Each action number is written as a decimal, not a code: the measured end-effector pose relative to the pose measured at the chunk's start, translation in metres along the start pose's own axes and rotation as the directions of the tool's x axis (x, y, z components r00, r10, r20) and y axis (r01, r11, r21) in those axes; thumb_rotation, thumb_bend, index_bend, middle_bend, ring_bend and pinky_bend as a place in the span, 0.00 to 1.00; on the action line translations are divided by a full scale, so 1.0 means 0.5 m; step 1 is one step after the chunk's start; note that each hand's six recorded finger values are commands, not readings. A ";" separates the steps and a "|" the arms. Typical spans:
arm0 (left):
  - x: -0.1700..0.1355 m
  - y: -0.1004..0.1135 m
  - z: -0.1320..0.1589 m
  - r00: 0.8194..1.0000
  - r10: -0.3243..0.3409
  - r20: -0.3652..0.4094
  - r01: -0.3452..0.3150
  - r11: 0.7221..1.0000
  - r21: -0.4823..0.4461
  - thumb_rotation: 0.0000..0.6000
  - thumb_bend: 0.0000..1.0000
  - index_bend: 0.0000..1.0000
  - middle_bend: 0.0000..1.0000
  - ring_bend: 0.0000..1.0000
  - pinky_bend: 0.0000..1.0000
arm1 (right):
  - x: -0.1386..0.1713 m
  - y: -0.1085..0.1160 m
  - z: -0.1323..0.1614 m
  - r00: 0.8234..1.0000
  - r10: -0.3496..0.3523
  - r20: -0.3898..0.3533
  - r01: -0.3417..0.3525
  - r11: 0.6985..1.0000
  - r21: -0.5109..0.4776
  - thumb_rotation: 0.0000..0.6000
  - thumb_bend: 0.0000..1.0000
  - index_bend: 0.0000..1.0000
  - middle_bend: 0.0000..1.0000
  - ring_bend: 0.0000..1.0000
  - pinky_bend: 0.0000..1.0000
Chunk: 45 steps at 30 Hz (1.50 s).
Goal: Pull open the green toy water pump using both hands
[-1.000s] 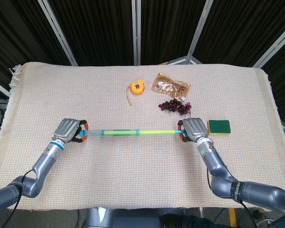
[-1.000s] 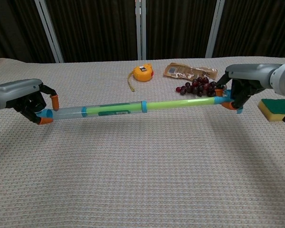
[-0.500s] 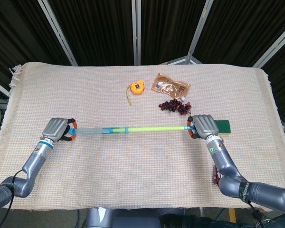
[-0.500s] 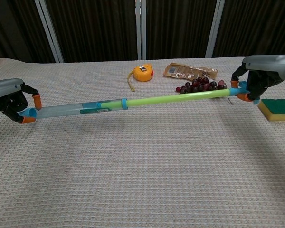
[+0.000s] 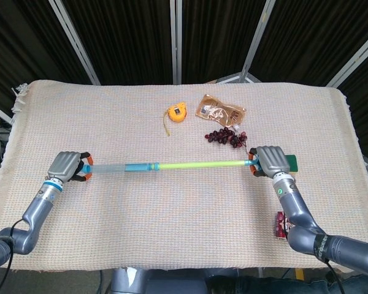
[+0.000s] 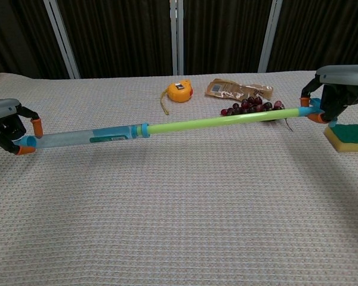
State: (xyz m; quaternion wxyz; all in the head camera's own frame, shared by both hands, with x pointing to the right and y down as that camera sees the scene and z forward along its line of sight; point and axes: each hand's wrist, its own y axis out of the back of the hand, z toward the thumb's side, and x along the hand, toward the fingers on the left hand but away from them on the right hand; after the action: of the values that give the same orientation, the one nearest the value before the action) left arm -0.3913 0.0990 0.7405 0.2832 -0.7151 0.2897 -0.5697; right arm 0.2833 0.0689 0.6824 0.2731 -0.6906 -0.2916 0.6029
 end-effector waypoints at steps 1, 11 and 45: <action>0.000 0.000 0.000 1.000 0.000 0.000 0.000 1.000 0.000 1.00 0.53 0.73 0.88 0.84 1.00 | 0.000 -0.001 0.000 1.000 0.001 0.000 -0.001 1.000 0.000 1.00 0.50 0.67 1.00 1.00 1.00; 0.001 -0.001 -0.009 1.000 0.000 -0.008 0.000 1.000 0.008 1.00 0.52 0.70 0.88 0.84 1.00 | 0.000 -0.007 -0.010 1.000 0.007 0.009 -0.007 1.000 0.001 1.00 0.49 0.61 1.00 1.00 1.00; -0.220 0.178 -0.040 0.954 0.299 0.022 -0.298 0.953 -0.053 1.00 0.00 0.00 0.00 0.00 0.01 | 0.217 0.095 -0.126 0.931 -0.348 -0.114 0.349 0.937 -0.012 1.00 0.00 0.01 0.13 0.15 0.18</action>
State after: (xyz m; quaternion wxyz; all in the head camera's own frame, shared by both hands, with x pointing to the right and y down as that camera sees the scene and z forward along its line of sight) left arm -0.4393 0.1187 0.6076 0.3524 -0.6782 0.4042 -0.5024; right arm 0.3604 0.1142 0.5824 0.3948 -0.6604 -0.3906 0.5055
